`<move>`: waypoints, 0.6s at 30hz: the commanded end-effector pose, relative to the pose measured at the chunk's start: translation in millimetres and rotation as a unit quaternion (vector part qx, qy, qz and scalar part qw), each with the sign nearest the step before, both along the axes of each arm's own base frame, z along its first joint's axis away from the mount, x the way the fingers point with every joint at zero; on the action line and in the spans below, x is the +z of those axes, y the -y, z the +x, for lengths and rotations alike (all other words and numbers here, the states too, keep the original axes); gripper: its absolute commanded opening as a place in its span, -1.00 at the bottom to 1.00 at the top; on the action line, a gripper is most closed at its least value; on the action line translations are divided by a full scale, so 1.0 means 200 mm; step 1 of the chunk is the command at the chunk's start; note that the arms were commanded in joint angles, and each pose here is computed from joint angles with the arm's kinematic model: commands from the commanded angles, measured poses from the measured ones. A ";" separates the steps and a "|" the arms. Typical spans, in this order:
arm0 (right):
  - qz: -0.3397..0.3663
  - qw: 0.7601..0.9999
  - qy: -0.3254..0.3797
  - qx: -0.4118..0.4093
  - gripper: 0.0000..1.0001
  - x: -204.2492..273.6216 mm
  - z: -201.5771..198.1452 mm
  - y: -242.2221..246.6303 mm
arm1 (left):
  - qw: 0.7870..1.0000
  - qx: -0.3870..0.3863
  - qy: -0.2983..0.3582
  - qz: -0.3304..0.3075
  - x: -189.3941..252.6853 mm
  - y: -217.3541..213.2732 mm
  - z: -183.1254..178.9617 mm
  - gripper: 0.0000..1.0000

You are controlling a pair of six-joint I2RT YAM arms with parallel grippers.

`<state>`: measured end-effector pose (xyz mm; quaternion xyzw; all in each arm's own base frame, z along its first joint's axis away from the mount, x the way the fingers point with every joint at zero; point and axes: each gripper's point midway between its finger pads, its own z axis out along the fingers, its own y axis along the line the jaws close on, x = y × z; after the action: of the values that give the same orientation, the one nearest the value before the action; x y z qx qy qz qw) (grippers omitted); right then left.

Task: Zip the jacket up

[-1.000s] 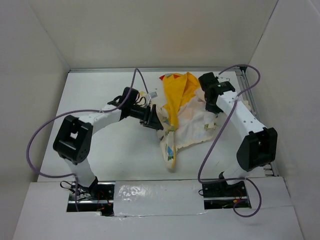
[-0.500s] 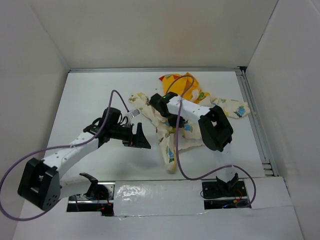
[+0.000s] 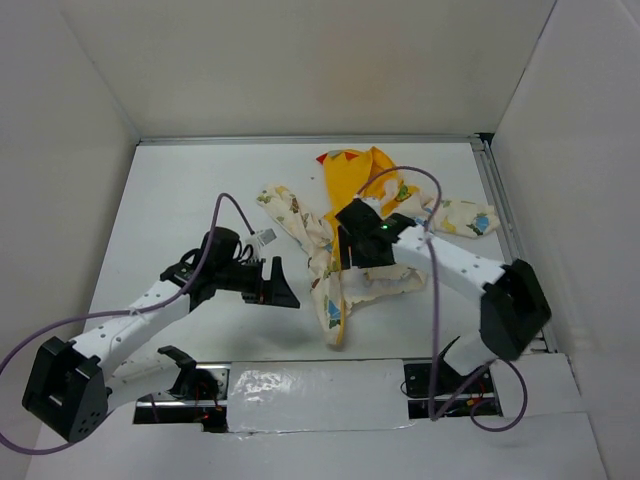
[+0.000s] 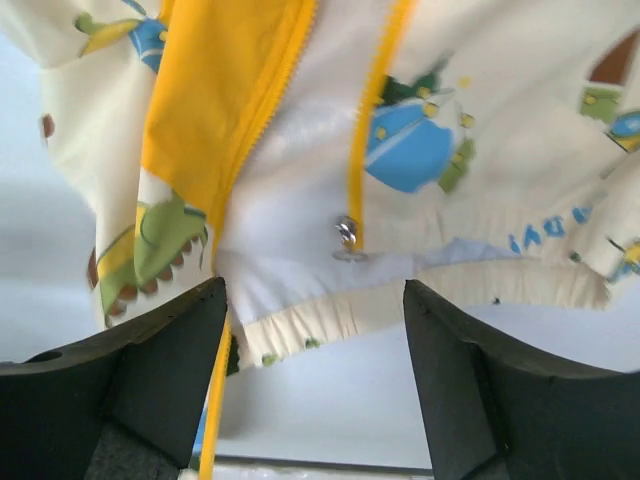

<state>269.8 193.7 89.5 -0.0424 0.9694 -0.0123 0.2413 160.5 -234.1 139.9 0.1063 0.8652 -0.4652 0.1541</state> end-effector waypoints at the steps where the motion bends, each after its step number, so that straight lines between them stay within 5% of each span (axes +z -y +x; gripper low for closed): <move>1: 0.090 0.994 0.044 -0.032 0.57 0.08 0.03 0.03 | 0.999 -0.023 0.018 -0.016 0.02 0.05 -0.01 0.98; 6: 0.088 0.992 0.013 -0.085 0.56 -0.08 0.01 0.19 | 0.999 -0.041 0.021 -0.008 0.02 0.10 -0.03 0.99; 18: 0.132 0.988 -0.001 -0.082 0.47 -0.23 0.17 0.15 | 0.998 -0.061 0.008 0.008 -0.02 0.17 -0.06 0.99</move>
<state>280.2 148.8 35.6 0.0756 0.9715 0.0605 0.2165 139.5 -257.4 120.4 0.1493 0.8712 -0.4551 0.1078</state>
